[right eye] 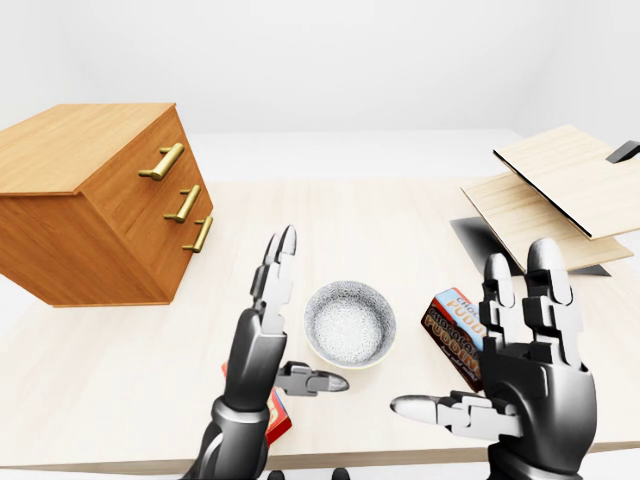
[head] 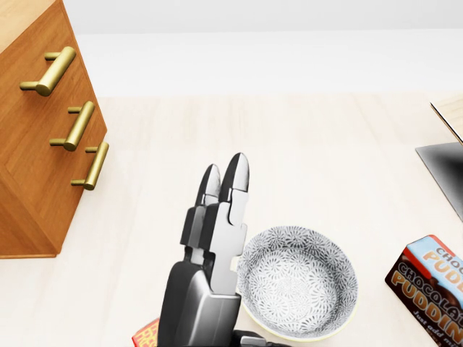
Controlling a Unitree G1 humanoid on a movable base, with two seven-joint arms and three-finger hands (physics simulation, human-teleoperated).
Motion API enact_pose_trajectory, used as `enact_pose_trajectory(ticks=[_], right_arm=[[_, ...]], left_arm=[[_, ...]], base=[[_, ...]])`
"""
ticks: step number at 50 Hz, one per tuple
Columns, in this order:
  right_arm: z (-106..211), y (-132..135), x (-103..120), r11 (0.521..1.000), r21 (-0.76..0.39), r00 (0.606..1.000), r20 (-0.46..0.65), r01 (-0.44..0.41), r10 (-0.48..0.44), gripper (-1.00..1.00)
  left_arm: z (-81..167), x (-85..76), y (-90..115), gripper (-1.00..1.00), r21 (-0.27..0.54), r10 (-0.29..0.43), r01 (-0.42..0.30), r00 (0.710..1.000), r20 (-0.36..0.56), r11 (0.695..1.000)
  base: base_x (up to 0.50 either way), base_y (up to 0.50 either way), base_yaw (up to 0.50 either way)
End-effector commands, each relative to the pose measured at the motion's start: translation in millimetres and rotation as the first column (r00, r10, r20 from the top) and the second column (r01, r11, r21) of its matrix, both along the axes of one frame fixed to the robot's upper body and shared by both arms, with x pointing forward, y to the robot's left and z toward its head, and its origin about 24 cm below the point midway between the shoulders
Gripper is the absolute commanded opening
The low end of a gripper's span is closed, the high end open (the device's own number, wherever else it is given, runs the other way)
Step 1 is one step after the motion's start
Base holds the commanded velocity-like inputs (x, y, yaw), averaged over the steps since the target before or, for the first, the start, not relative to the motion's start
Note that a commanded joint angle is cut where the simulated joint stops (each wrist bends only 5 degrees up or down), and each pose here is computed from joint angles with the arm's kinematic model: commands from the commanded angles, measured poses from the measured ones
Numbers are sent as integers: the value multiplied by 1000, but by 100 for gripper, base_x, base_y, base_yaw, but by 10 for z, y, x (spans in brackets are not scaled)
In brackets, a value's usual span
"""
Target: Close the top drawer of the cabinet and put the bowl on top of it.
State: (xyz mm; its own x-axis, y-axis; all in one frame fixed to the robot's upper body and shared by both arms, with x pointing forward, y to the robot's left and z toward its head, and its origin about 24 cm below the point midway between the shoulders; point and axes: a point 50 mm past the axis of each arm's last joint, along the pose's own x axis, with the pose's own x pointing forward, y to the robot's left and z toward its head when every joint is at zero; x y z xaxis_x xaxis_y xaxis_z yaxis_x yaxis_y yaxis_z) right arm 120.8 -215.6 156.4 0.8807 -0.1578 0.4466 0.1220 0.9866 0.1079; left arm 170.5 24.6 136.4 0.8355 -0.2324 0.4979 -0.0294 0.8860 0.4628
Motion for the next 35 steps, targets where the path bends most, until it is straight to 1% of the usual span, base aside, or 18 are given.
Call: enact_pose_trajectory(ticks=[1, 4, 8, 9, 12, 16, 20, 26, 35], right_arm=[[33, -15, -28, 1000, -4, 1000, 18, 9, -9, 100], [45, -21, -37, 1000, -6, 1000, 24, 12, -12, 100], [57, -30, -49, 1000, -7, 999, 32, 16, -16, 100], [59, -29, -55, 1000, -7, 999, 33, 16, -16, 100], [57, -25, -54, 1000, -8, 999, 31, 15, -14, 100], [62, -30, -54, 1000, -9, 999, 35, 17, -17, 100], [61, -33, -53, 1000, -9, 999, 36, 17, -16, 100], [62, -41, -52, 1000, -8, 999, 38, 17, -17, 100], [62, -36, -50, 1000, -8, 999, 38, 16, -15, 100]], left_arm=[[-106, -72, -183, 100, 69, 26, -29, 999, 44, 997], [-121, -88, -211, 100, 87, 20, -25, 998, 51, 996], [-141, -116, -243, 100, 92, 17, -22, 998, 54, 996], [-165, -123, -272, 100, 104, 4, -9, 999, 47, 995], [-176, -134, -310, 100, 121, 4, -11, 998, 61, 993], [-158, -212, -402, 100, 141, -37, 26, 996, 77, 990], [-149, -208, -445, 100, 155, -38, 22, 995, 97, 988], [-220, -185, -526, 100, 191, -13, -11, 992, 124, 981], [-193, -176, -597, 100, 206, -3, -32, 986, 165, 978]], base=[[0, 0, 0], [0, 0, 0], [0, 0, 0], [0, 0, 0], [0, 0, 0], [0, 0, 0], [0, 0, 0], [0, 0, 0], [0, 0, 0]])
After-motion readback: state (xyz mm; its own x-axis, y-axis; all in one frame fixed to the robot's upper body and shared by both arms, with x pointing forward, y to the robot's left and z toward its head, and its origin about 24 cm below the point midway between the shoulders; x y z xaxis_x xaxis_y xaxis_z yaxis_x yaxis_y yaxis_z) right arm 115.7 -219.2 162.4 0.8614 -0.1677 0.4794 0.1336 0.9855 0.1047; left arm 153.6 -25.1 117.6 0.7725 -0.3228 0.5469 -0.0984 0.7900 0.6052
